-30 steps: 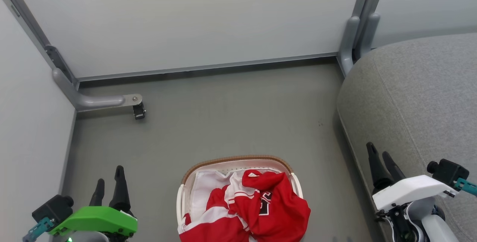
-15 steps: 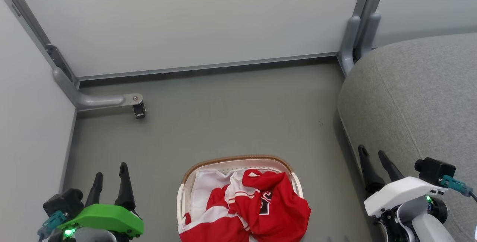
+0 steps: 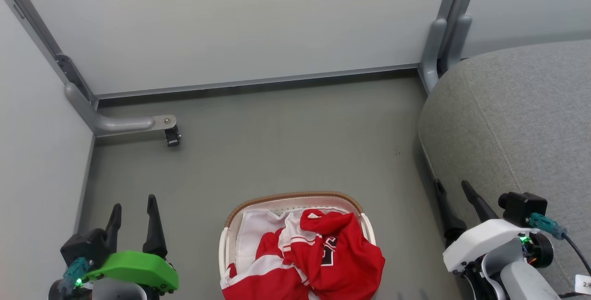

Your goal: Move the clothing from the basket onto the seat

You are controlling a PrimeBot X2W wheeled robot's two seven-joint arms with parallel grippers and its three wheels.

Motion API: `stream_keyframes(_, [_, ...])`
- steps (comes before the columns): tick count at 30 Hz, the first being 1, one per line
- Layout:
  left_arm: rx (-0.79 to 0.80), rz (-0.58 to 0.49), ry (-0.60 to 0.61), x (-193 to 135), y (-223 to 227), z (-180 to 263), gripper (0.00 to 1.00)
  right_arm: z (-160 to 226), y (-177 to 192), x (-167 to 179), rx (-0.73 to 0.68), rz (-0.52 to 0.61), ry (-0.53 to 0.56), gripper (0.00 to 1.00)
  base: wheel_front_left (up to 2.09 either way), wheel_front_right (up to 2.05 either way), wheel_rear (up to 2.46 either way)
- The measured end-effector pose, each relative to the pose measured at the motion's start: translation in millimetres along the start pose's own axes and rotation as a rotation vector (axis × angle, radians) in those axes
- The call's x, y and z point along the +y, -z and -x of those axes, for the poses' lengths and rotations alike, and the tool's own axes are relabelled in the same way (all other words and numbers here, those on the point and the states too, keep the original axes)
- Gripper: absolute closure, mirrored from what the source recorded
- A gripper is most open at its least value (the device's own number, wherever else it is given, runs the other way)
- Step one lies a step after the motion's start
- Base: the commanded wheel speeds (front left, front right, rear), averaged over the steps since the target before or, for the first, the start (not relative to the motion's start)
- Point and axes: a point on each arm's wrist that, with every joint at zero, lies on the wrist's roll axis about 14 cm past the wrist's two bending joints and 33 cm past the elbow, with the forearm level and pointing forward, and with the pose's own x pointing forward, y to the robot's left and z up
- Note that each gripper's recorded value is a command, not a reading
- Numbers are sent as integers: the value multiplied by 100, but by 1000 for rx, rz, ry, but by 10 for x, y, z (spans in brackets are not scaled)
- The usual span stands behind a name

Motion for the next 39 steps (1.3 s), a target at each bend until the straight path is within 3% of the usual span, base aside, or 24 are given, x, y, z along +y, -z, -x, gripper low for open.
stream_keyframes(28, [-53, -259, 57, -123, -11, 41, 0, -19, 135, 216, 23, 271, -104, 0, 0, 0, 0])
stream_keyframes(39, [-74, -314, 39, -80, -26, 66, 0, -3, 146, 100, 23, 346, -77, 0, 0, 0, 0])
